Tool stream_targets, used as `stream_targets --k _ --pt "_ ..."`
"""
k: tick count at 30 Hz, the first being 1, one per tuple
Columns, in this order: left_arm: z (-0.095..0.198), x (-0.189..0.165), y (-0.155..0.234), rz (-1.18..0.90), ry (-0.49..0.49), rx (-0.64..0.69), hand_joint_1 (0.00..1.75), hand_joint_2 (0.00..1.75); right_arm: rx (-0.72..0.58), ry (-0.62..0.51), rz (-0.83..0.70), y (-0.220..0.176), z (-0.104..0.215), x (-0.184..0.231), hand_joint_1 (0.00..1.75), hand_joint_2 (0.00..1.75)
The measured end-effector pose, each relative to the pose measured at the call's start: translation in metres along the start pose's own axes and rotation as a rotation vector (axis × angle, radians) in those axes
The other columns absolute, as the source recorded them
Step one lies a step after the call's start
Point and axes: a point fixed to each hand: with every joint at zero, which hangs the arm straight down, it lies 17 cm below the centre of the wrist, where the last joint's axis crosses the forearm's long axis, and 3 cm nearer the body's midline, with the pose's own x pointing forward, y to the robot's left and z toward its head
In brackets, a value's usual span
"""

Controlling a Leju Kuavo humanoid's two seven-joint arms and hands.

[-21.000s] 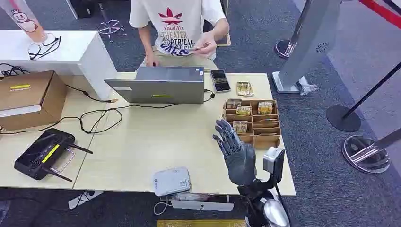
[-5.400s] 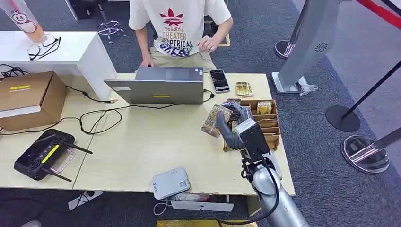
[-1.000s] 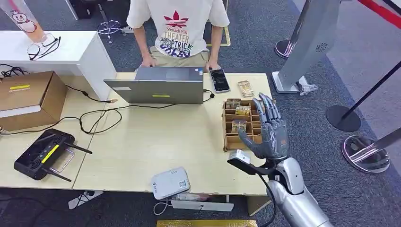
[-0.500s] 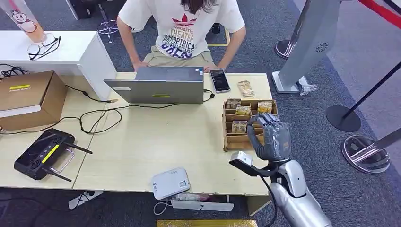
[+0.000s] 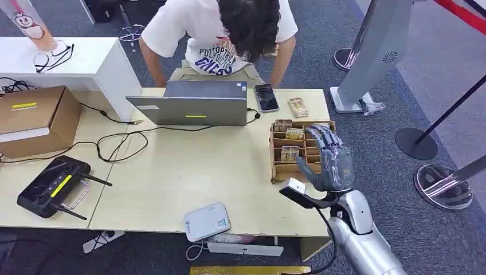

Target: Pass the card to the sensor for recognition and then transmit it.

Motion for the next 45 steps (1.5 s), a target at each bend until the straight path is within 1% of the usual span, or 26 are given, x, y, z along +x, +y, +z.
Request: stream_targets --k 2,8,10,12,13,14,15,17,20,24,27,28,31,32,33,37,39,40,41,45 --pt "0.0 0.0 0.001 0.0 0.0 0.002 0.0 0.0 0.006 0.009 0.005 0.001 0.0 -0.005 0.54 1.75" --pt "0.0 -0.001 0.001 0.005 0.005 0.003 0.0 0.0 0.026 0.031 0.033 0.008 0.003 -0.015 0.59 1.75" --pt "0.0 -0.001 0.001 0.006 0.005 0.003 0.0 0.0 0.031 0.037 0.035 0.009 0.003 -0.017 0.75 1.75" --pt "0.0 -0.001 0.001 0.006 0.006 0.003 0.0 0.0 0.033 0.044 0.037 0.01 0.004 -0.019 0.72 1.75" --pt "0.0 -0.001 0.001 0.007 0.006 0.003 0.0 0.0 0.035 0.046 0.039 0.011 0.004 -0.02 0.73 1.75" --pt "0.0 -0.001 0.001 0.007 0.006 0.003 0.0 0.0 0.037 0.048 0.04 0.011 0.004 -0.02 0.7 1.75" --pt "0.0 -0.001 0.001 0.007 0.006 0.003 0.0 0.0 0.04 0.048 0.044 0.012 0.004 -0.021 0.72 1.75" --pt "0.0 -0.001 0.001 0.008 0.007 0.003 0.0 0.0 0.047 0.049 0.047 0.013 0.004 -0.022 0.7 1.75" --pt "0.0 -0.001 0.001 0.009 0.007 0.003 0.0 0.0 0.058 0.047 0.055 0.015 0.003 -0.022 0.73 1.75" --pt "0.0 -0.001 0.001 0.01 0.007 0.003 0.0 0.0 0.063 0.044 0.062 0.017 -0.002 -0.022 0.7 1.75" --pt "0.0 -0.001 0.002 0.01 0.008 0.004 0.0 0.0 0.065 0.044 0.064 0.017 -0.007 -0.024 0.58 1.75" --pt "-0.001 -0.001 0.002 0.01 0.008 0.005 0.0 0.0 0.068 0.045 0.064 0.018 -0.009 -0.024 0.63 1.75" --pt "-0.001 -0.002 0.003 0.01 0.012 0.006 0.0 0.0 0.073 0.045 0.069 0.018 -0.016 -0.027 0.59 1.75" --pt "-0.001 -0.003 0.003 0.01 0.015 0.006 0.0 0.0 0.074 0.045 0.072 0.018 -0.018 -0.029 0.63 1.75" --pt "-0.001 -0.003 0.003 0.01 0.016 0.006 0.0 0.0 0.074 0.046 0.074 0.018 -0.02 -0.03 0.61 1.75" --pt "-0.001 -0.003 0.003 0.01 0.017 0.006 0.0 0.0 0.079 0.051 0.081 0.019 -0.025 -0.035 0.7 1.75" --pt "-0.001 -0.003 0.003 0.01 0.017 0.006 0.0 0.0 0.082 0.054 0.087 0.019 -0.029 -0.039 0.7 1.75" --pt "-0.001 -0.003 0.003 0.01 0.017 0.006 0.0 0.0 0.082 0.056 0.088 0.018 -0.031 -0.041 0.77 1.75" --pt "-0.001 -0.003 0.003 0.01 0.017 0.006 0.0 0.0 0.081 0.058 0.087 0.018 -0.033 -0.043 0.79 1.75" --pt "-0.001 -0.003 0.003 0.01 0.014 0.007 0.0 0.0 0.091 0.063 0.096 0.019 -0.037 -0.05 0.82 1.75"
